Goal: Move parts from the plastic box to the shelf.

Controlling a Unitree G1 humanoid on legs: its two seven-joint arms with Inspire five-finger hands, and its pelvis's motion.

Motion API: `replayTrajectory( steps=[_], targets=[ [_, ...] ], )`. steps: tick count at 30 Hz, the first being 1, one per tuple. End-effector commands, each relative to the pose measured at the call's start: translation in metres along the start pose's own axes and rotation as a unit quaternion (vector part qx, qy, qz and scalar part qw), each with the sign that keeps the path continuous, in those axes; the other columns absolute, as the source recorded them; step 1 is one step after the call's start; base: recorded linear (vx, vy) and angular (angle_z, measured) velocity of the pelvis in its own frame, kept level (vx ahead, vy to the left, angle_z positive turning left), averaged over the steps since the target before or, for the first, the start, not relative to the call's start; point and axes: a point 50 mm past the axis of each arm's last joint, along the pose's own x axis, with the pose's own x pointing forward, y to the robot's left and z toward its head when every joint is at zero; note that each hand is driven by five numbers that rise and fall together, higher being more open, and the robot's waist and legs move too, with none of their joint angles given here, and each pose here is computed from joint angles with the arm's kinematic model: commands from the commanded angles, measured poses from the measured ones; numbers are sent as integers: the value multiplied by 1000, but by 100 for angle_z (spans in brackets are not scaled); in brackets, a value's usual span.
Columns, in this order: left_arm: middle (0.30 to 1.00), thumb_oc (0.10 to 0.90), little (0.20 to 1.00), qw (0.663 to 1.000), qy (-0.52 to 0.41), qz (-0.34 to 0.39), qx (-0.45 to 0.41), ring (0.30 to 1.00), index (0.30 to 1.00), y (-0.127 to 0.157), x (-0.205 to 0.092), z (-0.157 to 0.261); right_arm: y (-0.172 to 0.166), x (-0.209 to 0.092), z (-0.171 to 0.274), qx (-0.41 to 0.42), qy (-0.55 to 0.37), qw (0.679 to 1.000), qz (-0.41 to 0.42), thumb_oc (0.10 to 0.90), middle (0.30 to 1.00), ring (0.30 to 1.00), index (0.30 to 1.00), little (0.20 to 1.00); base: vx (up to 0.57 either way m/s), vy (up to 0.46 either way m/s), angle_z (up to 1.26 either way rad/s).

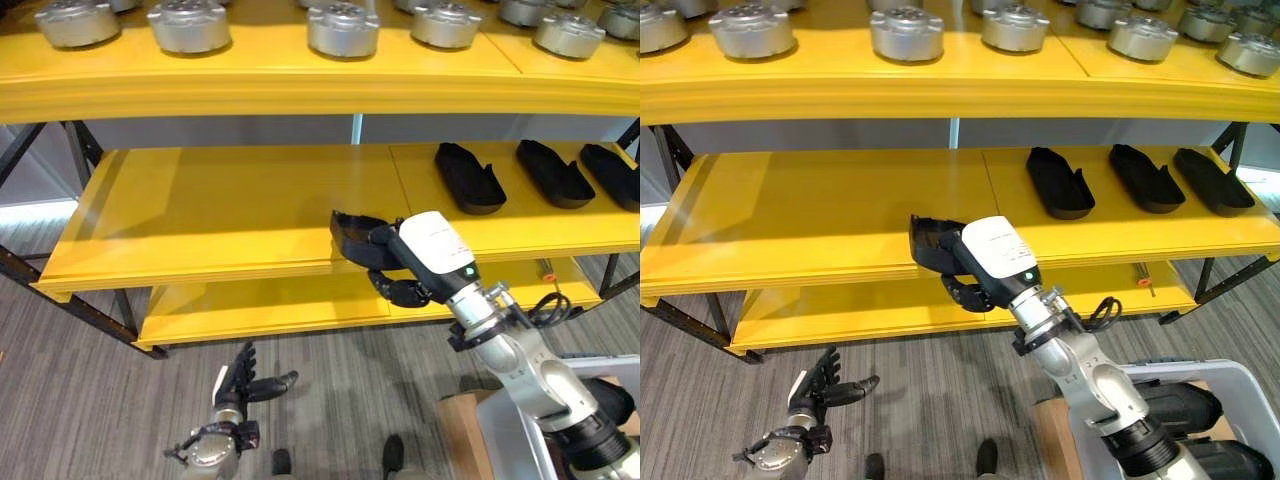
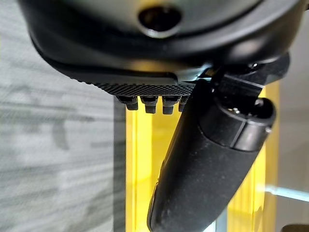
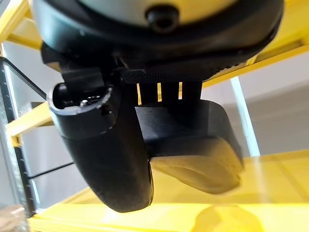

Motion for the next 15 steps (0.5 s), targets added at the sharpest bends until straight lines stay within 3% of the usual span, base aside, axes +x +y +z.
replayTrajectory(
  steps=[1, 8, 15],
  targets=[
    [1000, 900, 1000, 991, -125, -34, 23, 1000, 1000, -4, 15, 60, -73, 23, 34, -10, -114, 976, -186, 400, 300, 300, 300, 300, 8, -96, -3],
    [1000, 900, 1000, 992, -123, -37, 19, 1000, 1000, -4, 13, 60, -97, 36, 53, -57, -172, 959, -219, 400, 300, 300, 300, 300, 20, -64, 22],
    [1000, 900, 1000, 992, -123, -34, 16, 1000, 1000, -1, 11, 59, -97, 52, 58, -63, -183, 959, -209, 400, 300, 300, 300, 300, 36, 16, 9]
  ],
)
